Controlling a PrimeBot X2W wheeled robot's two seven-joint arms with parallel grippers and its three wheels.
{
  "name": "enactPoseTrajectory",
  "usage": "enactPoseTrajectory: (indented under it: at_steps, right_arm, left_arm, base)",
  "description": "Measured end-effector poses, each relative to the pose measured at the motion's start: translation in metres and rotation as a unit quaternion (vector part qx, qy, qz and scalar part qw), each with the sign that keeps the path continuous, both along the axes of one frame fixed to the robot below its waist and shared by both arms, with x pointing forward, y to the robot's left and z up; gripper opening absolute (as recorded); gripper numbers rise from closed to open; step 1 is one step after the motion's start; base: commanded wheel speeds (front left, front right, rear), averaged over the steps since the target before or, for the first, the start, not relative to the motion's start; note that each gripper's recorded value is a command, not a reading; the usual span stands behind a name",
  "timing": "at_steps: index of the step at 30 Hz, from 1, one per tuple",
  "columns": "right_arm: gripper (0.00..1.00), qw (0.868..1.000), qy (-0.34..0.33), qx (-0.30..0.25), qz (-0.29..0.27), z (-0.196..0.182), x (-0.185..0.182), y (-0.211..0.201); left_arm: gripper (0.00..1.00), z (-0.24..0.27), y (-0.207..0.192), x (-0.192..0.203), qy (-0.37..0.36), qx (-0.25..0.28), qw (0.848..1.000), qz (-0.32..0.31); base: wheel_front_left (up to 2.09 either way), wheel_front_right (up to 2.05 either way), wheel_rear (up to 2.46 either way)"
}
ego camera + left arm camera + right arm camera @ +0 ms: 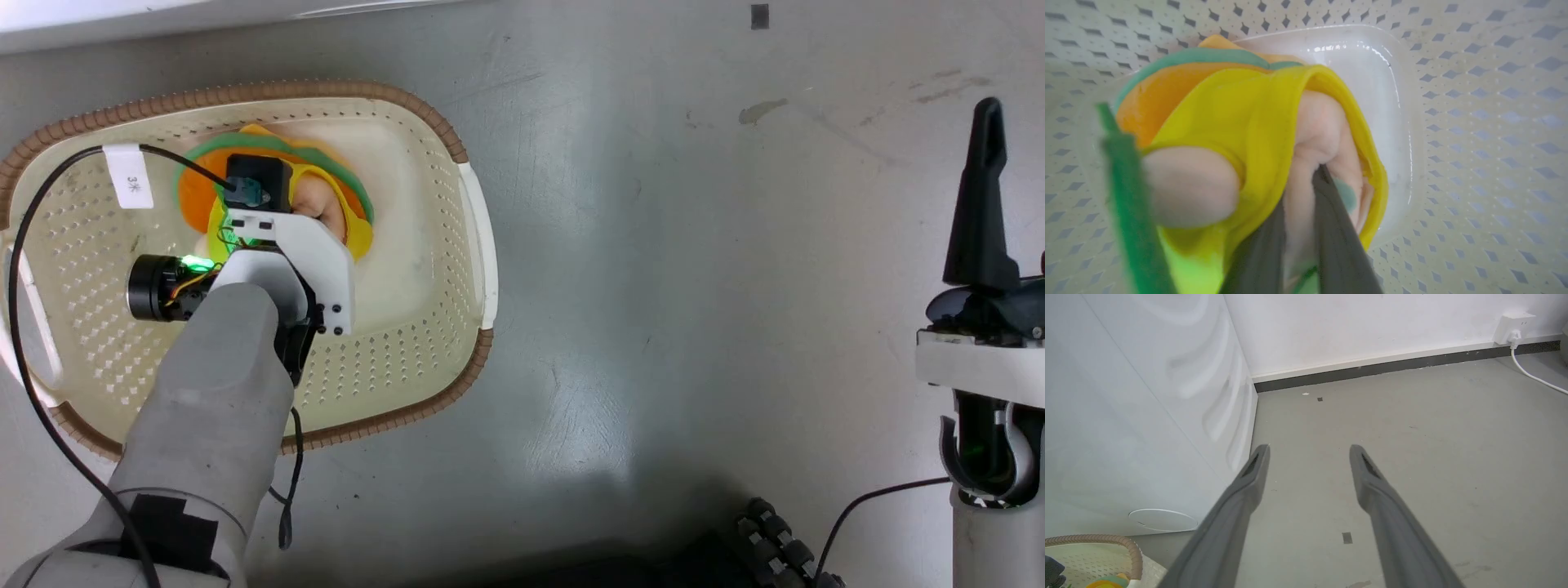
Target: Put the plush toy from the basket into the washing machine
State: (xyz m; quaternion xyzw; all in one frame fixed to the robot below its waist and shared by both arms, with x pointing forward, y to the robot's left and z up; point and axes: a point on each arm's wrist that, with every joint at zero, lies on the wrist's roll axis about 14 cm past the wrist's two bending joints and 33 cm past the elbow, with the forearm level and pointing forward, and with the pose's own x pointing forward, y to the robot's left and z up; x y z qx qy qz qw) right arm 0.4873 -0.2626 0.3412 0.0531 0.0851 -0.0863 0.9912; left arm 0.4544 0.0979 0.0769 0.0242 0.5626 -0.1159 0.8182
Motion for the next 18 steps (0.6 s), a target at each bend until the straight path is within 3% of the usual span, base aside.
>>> enactPoseTrajectory:
  at_steps: [7, 18]
  right_arm:
    - [1.00, 1.000, -0.020, 0.005, -0.004, 0.011, 0.004, -0.001]
    - [1.00, 0.998, -0.055, 0.010, 0.002, 0.058, -0.007, 0.006]
  left_arm:
    - [0.00, 0.005, 0.005, -0.004, 0.004, 0.002, 1.000, 0.010]
    - [0.00, 0.071, 0.007, -0.008, -0.063, -0.026, 0.997, 0.027]
  base:
    - [0.00, 0.00, 0.00]
    - [0.00, 0.00, 0.00]
